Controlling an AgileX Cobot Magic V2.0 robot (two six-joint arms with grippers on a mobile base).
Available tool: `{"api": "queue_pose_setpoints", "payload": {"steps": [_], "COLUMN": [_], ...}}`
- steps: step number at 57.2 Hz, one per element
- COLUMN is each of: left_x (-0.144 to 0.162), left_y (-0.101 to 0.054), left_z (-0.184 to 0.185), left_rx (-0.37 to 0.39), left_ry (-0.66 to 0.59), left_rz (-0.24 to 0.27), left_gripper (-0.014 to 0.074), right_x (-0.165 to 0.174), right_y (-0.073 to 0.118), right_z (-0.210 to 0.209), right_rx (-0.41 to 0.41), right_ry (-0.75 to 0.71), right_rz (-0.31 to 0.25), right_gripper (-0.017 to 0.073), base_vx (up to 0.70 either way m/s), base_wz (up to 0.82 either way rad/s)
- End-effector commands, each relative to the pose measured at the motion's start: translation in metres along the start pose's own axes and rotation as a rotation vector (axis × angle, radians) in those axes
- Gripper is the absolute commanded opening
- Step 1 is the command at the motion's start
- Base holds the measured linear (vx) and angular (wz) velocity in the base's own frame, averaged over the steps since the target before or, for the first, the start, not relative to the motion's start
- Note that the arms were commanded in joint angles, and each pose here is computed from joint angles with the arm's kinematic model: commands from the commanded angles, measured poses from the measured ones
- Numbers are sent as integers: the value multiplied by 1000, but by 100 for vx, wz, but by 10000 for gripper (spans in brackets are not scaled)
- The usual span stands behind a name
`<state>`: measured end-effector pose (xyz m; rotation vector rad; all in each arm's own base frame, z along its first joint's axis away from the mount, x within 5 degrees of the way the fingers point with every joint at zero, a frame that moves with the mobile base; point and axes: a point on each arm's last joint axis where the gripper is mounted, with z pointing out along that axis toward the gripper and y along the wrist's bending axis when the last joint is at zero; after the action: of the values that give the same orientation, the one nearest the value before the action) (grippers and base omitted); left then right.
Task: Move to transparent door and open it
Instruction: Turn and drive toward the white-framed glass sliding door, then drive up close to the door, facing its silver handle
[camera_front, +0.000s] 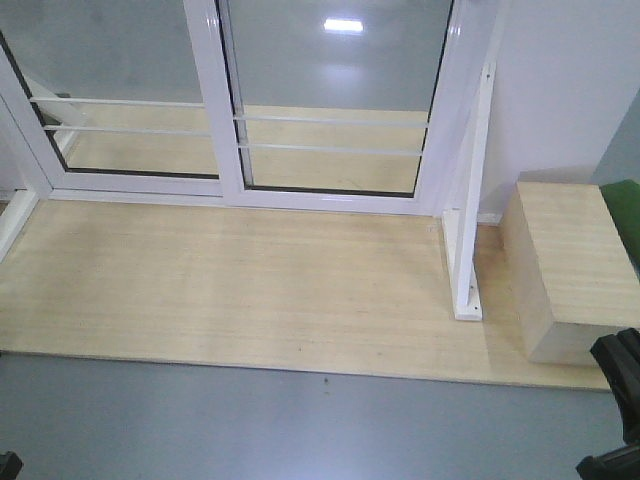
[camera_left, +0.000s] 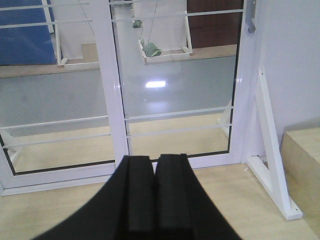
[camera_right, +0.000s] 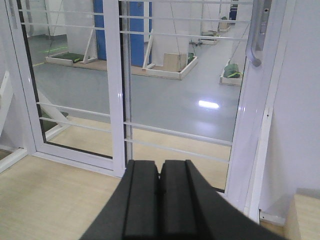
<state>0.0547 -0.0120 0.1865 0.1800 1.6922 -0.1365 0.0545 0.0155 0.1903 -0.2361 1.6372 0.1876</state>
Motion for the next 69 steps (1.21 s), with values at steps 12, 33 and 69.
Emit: {"api": "queue_pose_setpoints", "payload": {"steps": [12, 33, 69], "left_x": [1, 1, 1], "left_y": [1, 1, 1], "left_z": [1, 1, 1], "left_rx": [-11, -11, -11], "left_ry": [-72, -72, -72], "left_rz": [-9, -9, -9], "left_gripper": [-6, -6, -6], "right_x": [-4, -4, -4], "right_y": [-1, -1, -1], "right_z": [-1, -1, -1], "right_rx": [18, 18, 18], "right_ry": [-85, -85, -85], "right_rz": [-7, -7, -7], "right_gripper": [0, 0, 0], "base_vx": [51, 48, 32], "base_wz": [-1, -10, -3]}}
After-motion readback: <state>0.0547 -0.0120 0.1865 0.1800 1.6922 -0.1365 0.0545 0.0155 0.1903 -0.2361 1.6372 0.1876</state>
